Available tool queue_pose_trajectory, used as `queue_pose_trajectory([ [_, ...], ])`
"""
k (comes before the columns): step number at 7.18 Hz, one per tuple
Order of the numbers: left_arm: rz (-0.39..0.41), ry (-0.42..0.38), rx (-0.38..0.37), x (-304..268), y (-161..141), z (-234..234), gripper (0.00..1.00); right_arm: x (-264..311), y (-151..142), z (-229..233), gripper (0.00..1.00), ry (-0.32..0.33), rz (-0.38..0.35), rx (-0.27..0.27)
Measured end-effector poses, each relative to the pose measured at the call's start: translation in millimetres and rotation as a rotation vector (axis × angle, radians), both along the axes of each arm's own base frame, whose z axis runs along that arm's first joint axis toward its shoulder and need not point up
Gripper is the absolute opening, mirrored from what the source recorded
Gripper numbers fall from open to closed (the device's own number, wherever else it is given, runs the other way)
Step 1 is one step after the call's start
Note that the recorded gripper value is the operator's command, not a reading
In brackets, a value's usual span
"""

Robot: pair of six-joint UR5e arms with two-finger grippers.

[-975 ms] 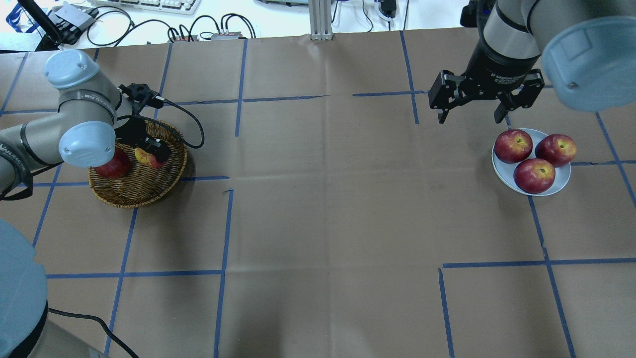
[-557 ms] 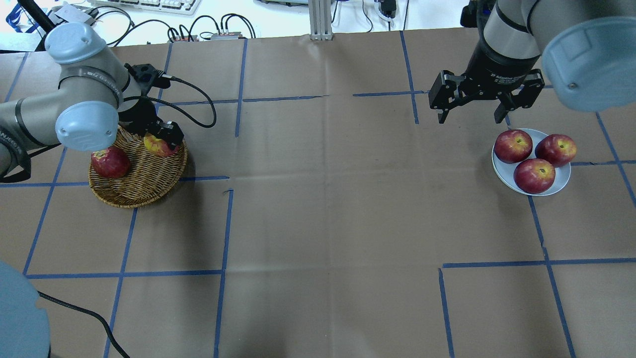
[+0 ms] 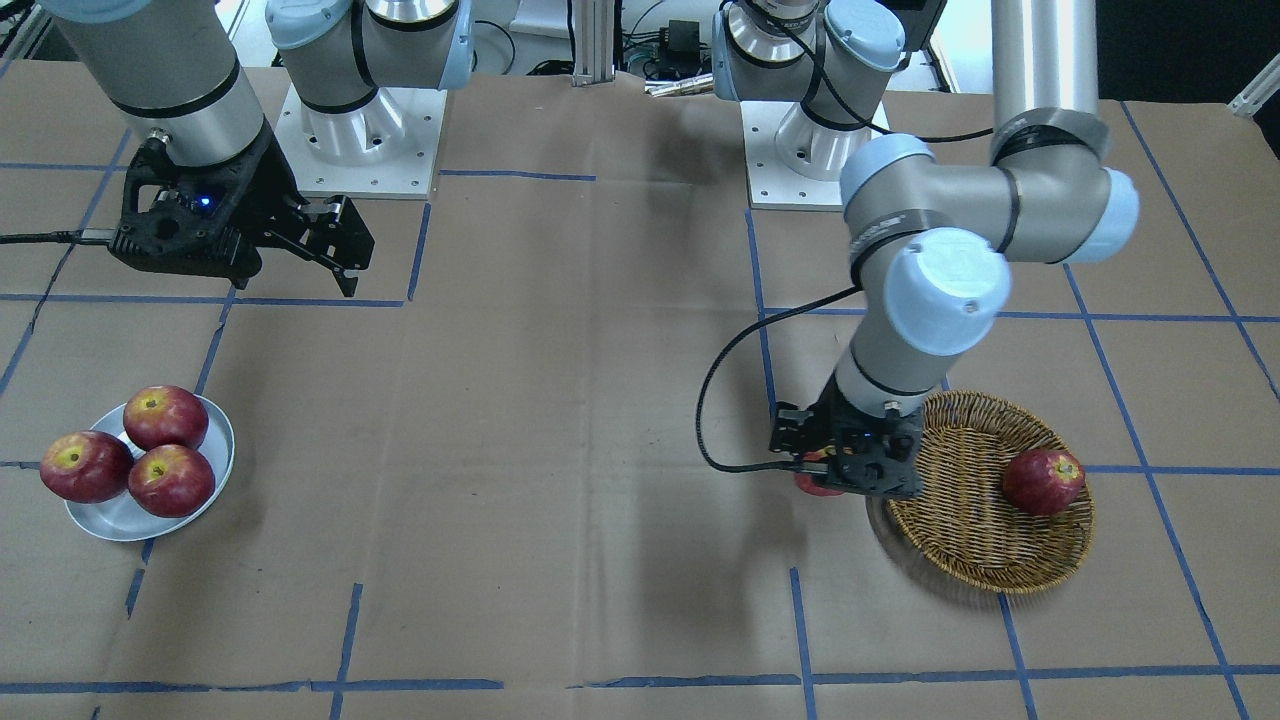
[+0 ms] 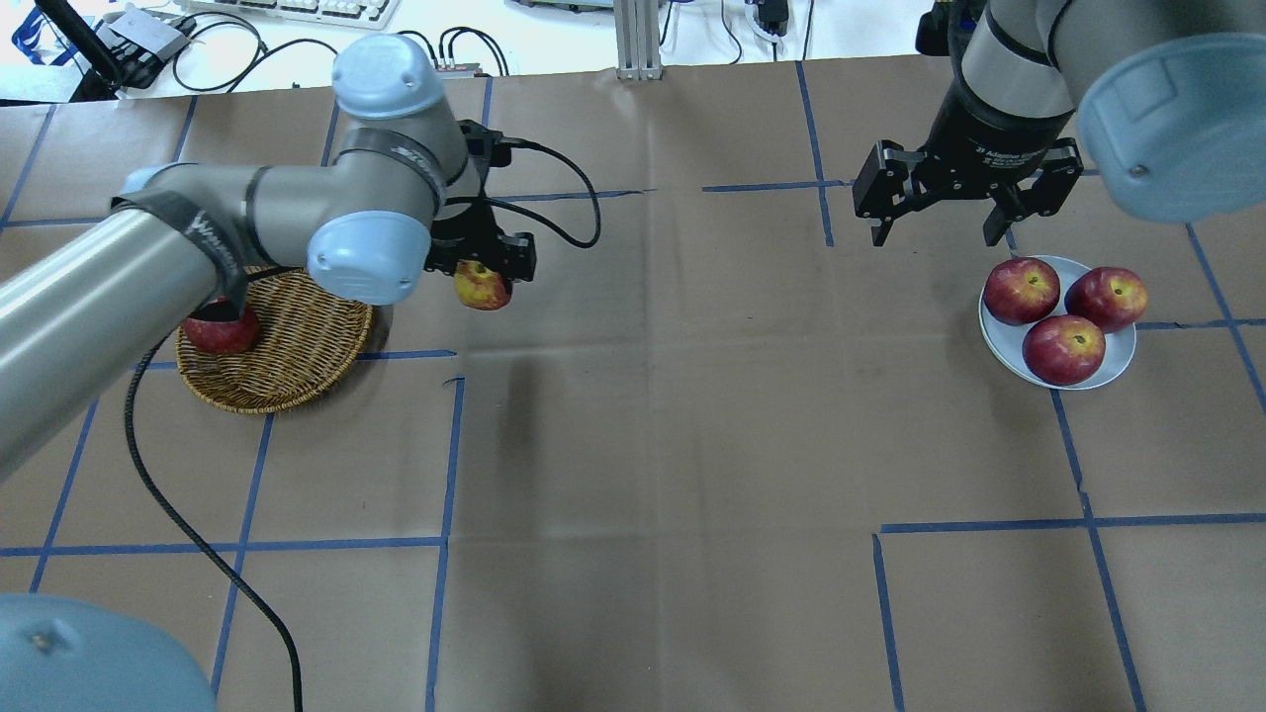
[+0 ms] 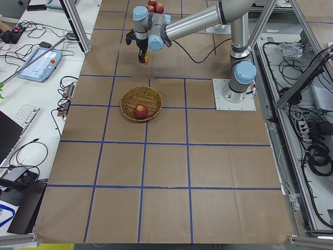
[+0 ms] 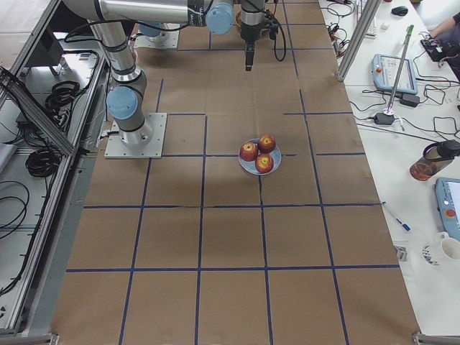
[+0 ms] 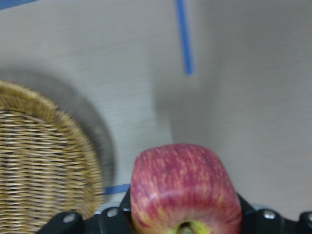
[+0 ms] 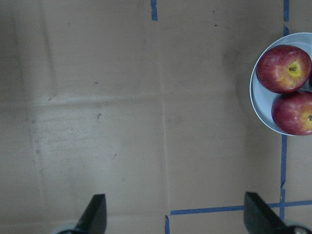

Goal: Transfer apple from basket to plate
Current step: 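Lift the apple with the left gripper and carry it toward table center, then lower the apple onto the table center and open the left gripper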

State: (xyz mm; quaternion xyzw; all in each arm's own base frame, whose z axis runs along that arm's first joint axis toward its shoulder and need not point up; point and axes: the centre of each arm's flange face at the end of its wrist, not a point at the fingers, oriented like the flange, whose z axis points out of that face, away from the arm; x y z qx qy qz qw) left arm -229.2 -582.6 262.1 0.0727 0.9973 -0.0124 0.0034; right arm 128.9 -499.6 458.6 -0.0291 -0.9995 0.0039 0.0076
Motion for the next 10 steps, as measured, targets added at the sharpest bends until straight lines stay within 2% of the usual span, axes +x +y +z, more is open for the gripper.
queue_pose_trajectory([
  [2,0.010,0.009,-0.013,-88.7,-2.8,-29.8,0.53,0.1,0.1,0.2,1.00,-0.001,0.000,0.000],
  [4,-0.013,0.012,-0.012,-141.0,-0.1,-50.5,0.53,0.0,0.2,0.1,1.00,0.000,0.000,0.000],
  [9,-0.039,0.006,0.007,-152.0,8.7,-65.4,0.54,0.0,0.5,0.3,1.00,0.000,0.000,-0.001],
  [10,-0.041,0.002,0.011,-150.9,7.6,-69.6,0.58,0.0,0.5,0.4,1.00,0.000,0.000,-0.001],
])
